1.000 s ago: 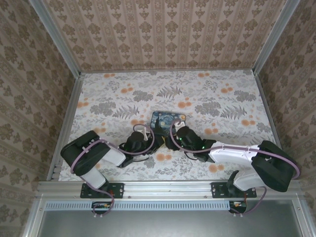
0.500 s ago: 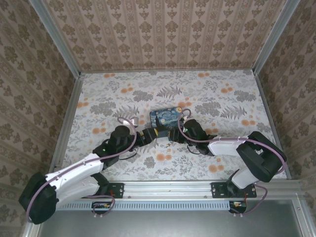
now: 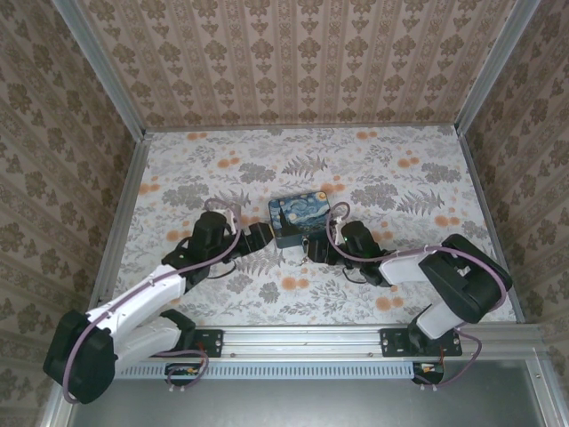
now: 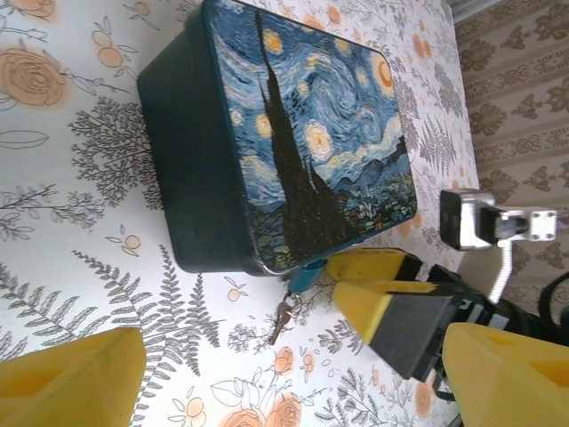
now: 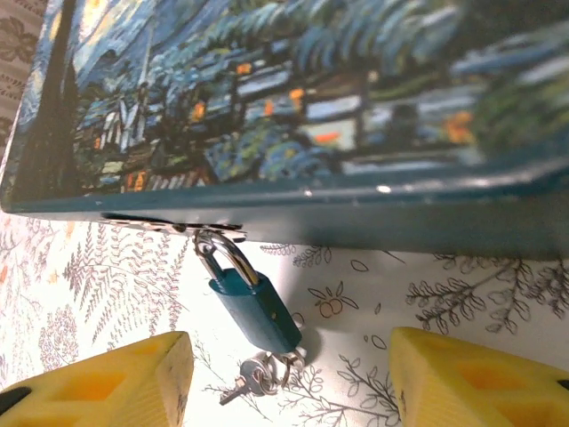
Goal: Unlock a padlock with a key
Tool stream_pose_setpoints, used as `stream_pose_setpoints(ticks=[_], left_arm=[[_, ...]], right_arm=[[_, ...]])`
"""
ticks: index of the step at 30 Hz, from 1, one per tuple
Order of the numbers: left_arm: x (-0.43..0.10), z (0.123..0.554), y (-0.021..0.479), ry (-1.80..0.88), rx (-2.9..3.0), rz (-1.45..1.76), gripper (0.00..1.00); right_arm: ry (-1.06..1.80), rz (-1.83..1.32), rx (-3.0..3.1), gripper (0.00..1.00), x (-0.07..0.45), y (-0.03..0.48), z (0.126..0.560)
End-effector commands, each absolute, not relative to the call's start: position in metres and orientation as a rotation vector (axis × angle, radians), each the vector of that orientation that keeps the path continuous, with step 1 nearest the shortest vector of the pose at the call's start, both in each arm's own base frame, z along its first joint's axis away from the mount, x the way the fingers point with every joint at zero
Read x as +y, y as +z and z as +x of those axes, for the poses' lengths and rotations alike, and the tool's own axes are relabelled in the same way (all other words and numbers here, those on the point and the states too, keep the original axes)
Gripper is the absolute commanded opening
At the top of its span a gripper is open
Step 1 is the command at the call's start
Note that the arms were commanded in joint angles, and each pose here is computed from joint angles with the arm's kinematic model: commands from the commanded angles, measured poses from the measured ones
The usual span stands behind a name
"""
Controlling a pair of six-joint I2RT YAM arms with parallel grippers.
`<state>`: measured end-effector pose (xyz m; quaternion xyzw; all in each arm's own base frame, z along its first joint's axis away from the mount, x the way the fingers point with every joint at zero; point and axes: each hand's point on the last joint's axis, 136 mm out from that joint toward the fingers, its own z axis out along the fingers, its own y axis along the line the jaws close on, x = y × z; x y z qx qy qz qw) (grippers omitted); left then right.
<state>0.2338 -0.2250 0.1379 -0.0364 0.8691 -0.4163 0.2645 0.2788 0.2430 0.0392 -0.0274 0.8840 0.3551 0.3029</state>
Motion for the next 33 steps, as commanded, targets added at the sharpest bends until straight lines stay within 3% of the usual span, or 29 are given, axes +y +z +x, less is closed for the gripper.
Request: stream_pose_setpoints(ticks=[1,16,33], left_arm=[[-0.231,0.234,0.146,-1.159,2.339,-0.049,0.88],[-0.236,0.238,0.140,-1.178,2.349,-0.058,0.88],[-0.241,0.240,0.139,-1.195,2.355,-0.061,0.88]], right_arm=[[0.990,-0.151,2.331,0.62,0.251,0.035,0.276],[1.094,-0.218,2.335,0.57,0.272,0.016,0.279],[1.081,-0.182,2.351,0.34,0.261,0.007,0.267]])
